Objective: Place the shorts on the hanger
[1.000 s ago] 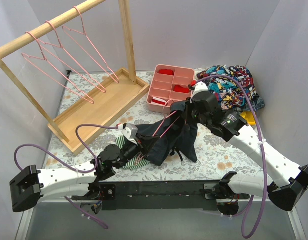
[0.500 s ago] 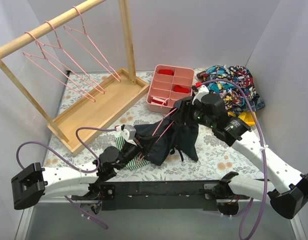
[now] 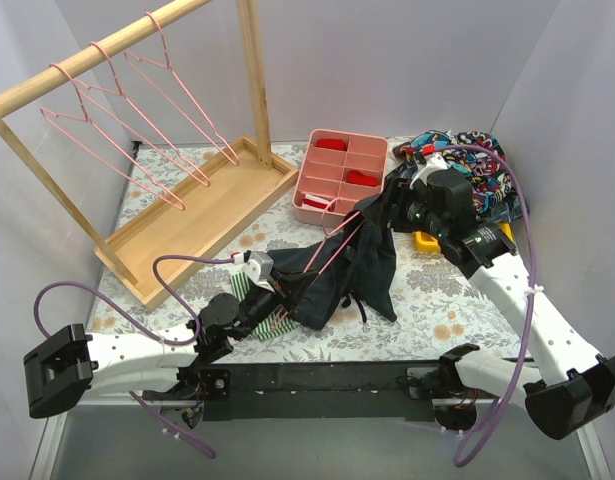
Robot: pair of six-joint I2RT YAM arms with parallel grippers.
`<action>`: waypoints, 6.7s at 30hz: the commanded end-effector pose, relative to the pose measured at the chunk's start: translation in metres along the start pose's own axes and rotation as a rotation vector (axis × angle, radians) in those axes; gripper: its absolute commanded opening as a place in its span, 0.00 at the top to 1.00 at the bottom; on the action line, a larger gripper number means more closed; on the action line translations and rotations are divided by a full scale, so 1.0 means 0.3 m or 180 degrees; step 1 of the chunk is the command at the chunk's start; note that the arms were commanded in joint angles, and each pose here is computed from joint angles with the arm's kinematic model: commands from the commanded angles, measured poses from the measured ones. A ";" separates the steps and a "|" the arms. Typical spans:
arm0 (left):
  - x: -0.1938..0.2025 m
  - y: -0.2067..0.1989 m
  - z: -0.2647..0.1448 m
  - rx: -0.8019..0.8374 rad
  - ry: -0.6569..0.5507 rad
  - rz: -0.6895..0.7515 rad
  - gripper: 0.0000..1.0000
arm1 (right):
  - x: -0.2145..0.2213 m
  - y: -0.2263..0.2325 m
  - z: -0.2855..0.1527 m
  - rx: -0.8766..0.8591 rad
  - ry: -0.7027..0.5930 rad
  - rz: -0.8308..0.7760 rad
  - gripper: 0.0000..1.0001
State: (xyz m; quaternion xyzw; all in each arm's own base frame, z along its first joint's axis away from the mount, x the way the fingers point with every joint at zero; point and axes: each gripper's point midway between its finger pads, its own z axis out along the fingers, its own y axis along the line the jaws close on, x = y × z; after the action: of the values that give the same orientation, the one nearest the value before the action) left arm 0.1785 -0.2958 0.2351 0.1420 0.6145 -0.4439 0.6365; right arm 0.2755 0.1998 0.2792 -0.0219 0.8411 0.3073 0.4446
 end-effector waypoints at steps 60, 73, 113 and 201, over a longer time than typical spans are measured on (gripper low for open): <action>0.377 0.080 -0.049 -0.1327 0.2084 -0.0725 0.47 | 0.185 -0.244 0.016 0.0585 0.0653 0.0990 0.99; 0.513 0.082 -0.091 -0.1653 0.2810 -0.0108 0.36 | 0.174 -0.282 -0.026 0.0800 0.0485 0.0885 0.99; 0.063 -0.057 -0.170 -0.1354 0.2513 -0.0584 1.00 | -0.092 -0.279 0.033 0.1333 -0.0161 0.1873 0.99; 0.257 0.142 0.119 -0.0908 0.2009 0.2224 1.00 | 0.263 -0.157 0.226 0.1017 0.1502 0.1997 0.50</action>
State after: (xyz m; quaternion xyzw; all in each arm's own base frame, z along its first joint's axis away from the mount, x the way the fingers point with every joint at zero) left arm 0.2266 -0.3113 0.1201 0.4223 0.7452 0.0403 0.5145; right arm 0.3085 0.2108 0.1472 0.2748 0.9223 0.2447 0.1186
